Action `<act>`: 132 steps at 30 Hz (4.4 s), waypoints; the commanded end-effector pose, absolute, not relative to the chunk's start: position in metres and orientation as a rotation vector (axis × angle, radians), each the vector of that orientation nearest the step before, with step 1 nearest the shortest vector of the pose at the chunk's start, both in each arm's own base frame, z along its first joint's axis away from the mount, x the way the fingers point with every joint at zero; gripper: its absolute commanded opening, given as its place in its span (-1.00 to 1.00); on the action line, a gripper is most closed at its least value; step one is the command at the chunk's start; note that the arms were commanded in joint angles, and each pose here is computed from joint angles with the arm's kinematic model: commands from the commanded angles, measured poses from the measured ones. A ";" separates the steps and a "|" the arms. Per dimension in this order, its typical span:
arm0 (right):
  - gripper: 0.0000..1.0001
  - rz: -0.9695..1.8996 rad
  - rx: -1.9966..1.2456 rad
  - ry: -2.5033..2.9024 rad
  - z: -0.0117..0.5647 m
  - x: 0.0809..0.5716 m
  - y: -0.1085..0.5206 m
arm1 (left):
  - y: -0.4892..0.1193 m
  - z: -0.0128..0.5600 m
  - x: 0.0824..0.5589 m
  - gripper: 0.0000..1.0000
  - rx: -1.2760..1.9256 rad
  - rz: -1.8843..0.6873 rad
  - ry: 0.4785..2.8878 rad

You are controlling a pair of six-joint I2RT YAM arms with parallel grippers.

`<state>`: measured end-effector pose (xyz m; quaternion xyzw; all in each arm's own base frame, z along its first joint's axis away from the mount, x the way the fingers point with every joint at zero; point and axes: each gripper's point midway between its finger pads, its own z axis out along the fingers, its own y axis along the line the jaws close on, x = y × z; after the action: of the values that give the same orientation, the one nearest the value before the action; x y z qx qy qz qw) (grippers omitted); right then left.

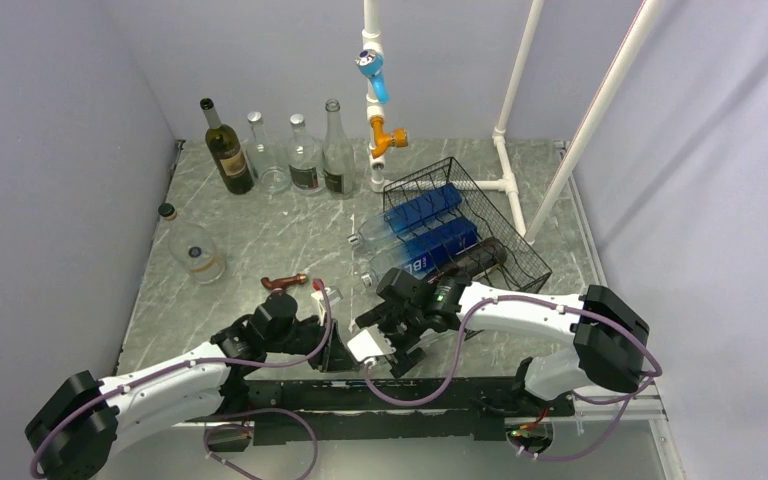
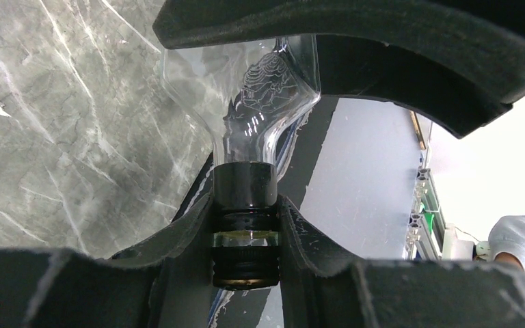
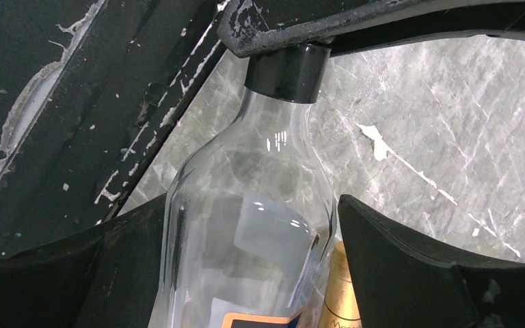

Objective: Take the wine bottle off the wine rack
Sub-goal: Pick up the wine bottle from the wine rack.

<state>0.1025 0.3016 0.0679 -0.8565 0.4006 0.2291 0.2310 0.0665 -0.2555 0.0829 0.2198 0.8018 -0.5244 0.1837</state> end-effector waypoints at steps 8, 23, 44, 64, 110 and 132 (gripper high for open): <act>0.35 0.564 -2.310 1.130 0.064 0.113 0.313 | -0.271 0.130 0.067 -1.00 0.696 -1.628 2.047; -0.99 0.694 -2.271 1.180 0.085 0.106 0.321 | -0.257 0.135 0.072 0.39 0.618 -1.532 2.054; -1.00 0.922 -2.149 1.175 0.124 0.112 0.308 | -0.230 0.203 0.102 0.99 0.543 -1.281 1.826; -1.00 1.085 -1.929 1.258 0.158 0.131 0.309 | -0.220 0.264 0.133 0.99 0.398 -1.221 1.432; -1.00 1.384 -1.552 1.444 0.187 0.161 0.314 | -0.255 0.261 0.178 0.97 0.078 -1.270 1.340; -1.00 1.380 -1.550 1.454 0.184 0.163 0.313 | -0.290 0.264 0.193 0.46 0.112 -1.227 1.366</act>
<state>0.1639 0.3069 0.1635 -0.5779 0.5849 0.4968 0.2776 0.1917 -0.2853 0.2346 0.0530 0.6231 -0.5149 0.5864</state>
